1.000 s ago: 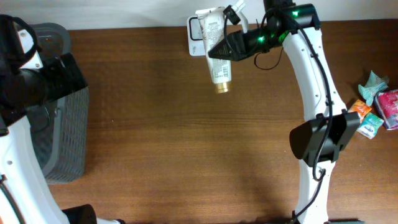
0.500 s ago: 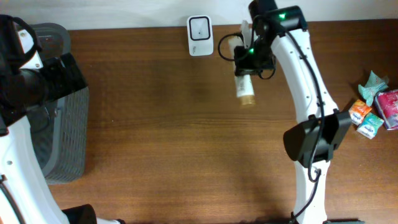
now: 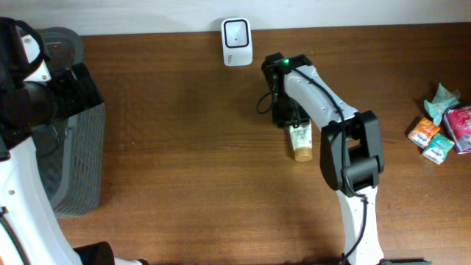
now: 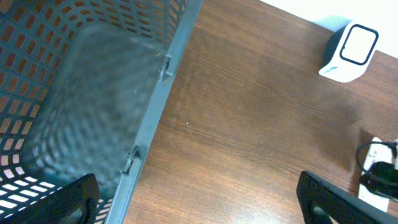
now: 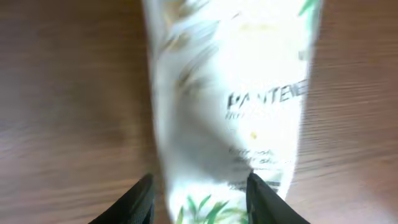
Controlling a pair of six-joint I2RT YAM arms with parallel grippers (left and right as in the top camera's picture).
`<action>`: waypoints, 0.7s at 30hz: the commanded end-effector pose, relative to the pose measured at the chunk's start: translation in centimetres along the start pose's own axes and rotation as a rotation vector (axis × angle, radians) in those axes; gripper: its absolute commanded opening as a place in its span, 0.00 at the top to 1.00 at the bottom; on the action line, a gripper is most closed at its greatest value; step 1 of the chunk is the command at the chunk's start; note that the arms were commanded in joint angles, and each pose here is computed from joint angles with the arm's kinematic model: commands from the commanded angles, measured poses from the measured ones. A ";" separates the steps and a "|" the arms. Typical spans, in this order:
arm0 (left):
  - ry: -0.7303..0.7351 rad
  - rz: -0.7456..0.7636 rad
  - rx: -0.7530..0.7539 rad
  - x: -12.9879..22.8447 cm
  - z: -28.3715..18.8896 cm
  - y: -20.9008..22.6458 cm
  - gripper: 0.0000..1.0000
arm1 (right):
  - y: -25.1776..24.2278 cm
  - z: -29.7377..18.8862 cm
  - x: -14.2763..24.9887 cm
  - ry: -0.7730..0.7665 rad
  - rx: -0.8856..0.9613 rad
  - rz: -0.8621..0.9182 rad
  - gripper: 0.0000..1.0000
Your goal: Scan the item barcode
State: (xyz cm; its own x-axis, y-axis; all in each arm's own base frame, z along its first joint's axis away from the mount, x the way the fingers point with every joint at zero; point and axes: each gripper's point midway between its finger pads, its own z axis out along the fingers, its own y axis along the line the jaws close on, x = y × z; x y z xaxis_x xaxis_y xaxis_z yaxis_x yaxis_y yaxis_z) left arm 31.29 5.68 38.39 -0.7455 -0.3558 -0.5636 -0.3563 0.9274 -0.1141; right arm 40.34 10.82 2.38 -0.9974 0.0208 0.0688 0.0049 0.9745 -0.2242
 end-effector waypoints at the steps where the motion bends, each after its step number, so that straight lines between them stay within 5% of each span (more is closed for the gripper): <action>1: -0.007 0.009 -0.005 0.0 -0.2 0.2 0.01 | 2.9 -2.0 1.5 0.035 -0.118 -0.070 0.58; 3: -0.007 0.009 -0.005 0.0 -0.2 0.2 0.01 | 2.4 -4.6 1.1 0.018 -0.129 -0.112 0.50; 7: -0.007 0.009 -0.005 0.0 -0.2 0.2 0.01 | -3.7 -5.7 -0.9 0.001 -0.096 -0.035 0.12; 12: -0.007 0.009 -0.005 0.0 -0.2 0.2 0.01 | -2.9 -2.8 0.3 0.078 -0.248 -0.160 0.12; 16: -0.007 0.009 -0.004 0.0 -0.2 0.2 0.01 | -1.7 0.5 0.3 0.075 -0.273 -0.158 0.38; 17: -0.007 0.009 -0.005 0.0 -0.2 0.2 0.01 | -1.6 1.0 0.3 0.072 -0.276 -0.158 0.47; 18: -0.007 0.009 -0.005 0.0 -0.2 0.2 0.01 | -1.3 1.7 0.3 0.069 -0.281 -0.157 0.68; 21: -0.007 0.009 -0.005 0.0 -0.2 0.2 0.01 | -0.1 0.1 -0.7 0.033 -0.366 -0.154 0.96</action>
State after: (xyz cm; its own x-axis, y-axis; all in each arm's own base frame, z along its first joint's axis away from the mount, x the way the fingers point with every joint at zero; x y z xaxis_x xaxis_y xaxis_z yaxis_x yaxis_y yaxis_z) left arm 31.29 5.68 38.39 -0.7455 -0.3558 -0.5636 -0.3563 0.9274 -0.1141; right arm 40.52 9.57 2.00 -0.9840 -0.1294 0.1226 -0.1181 0.9884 0.0953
